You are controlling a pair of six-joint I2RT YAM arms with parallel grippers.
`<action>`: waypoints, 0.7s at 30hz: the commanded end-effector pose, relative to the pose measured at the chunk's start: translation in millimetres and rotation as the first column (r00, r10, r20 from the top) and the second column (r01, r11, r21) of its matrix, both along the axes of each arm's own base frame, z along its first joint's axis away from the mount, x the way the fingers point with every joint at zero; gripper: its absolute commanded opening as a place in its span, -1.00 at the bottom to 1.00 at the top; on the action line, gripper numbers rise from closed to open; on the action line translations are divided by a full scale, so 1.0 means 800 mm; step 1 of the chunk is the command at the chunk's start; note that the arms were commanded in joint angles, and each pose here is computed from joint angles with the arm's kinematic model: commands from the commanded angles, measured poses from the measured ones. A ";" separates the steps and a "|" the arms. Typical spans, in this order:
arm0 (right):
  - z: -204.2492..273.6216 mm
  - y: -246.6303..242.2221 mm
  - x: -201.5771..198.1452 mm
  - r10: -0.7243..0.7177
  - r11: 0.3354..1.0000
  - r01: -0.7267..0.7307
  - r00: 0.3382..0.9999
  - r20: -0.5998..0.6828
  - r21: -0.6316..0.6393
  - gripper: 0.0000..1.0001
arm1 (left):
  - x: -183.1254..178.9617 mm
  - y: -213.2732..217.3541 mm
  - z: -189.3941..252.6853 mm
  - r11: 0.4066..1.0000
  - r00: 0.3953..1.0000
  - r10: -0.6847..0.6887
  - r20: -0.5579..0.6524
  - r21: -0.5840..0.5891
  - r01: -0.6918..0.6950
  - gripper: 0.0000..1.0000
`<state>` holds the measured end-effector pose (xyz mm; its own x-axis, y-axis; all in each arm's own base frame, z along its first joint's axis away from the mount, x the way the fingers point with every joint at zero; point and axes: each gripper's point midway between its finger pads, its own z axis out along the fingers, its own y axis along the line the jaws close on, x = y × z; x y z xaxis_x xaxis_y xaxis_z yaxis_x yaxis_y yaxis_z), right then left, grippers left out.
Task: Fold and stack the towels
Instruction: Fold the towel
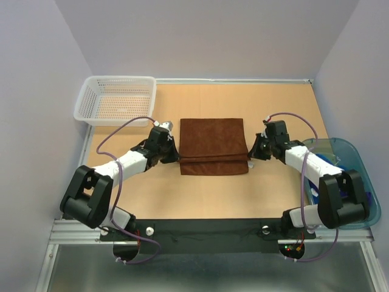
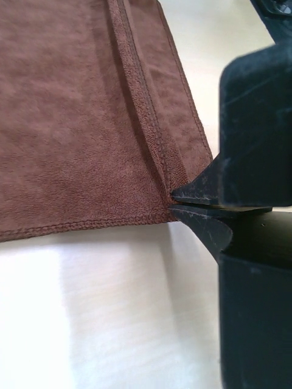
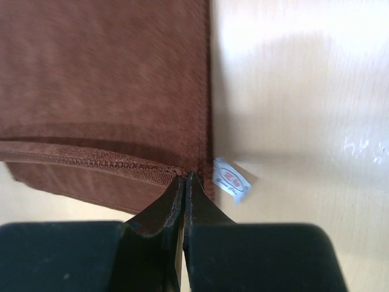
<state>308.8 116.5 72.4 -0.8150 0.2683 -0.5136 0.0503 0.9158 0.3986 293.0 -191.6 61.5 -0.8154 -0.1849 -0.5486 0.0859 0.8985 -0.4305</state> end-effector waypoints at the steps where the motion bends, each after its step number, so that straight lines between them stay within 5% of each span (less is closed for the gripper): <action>1: -0.029 -0.012 -0.009 -0.045 0.999 0.043 0.996 -0.072 -0.025 -0.99 | -0.007 -0.008 -0.016 1.000 1.000 0.005 -0.024 -0.017 -0.005 -1.00; 12: -0.066 -0.015 -0.019 -0.057 0.998 0.050 0.988 -0.146 -0.045 -0.95 | -0.020 0.001 -0.025 1.000 0.999 0.029 -0.044 -0.007 -0.030 -1.00; 21: -0.015 -0.013 0.000 -0.048 0.999 0.047 0.999 -0.011 -0.023 -0.93 | -0.013 -0.007 0.016 0.999 1.000 0.010 0.028 -0.054 -0.008 -1.00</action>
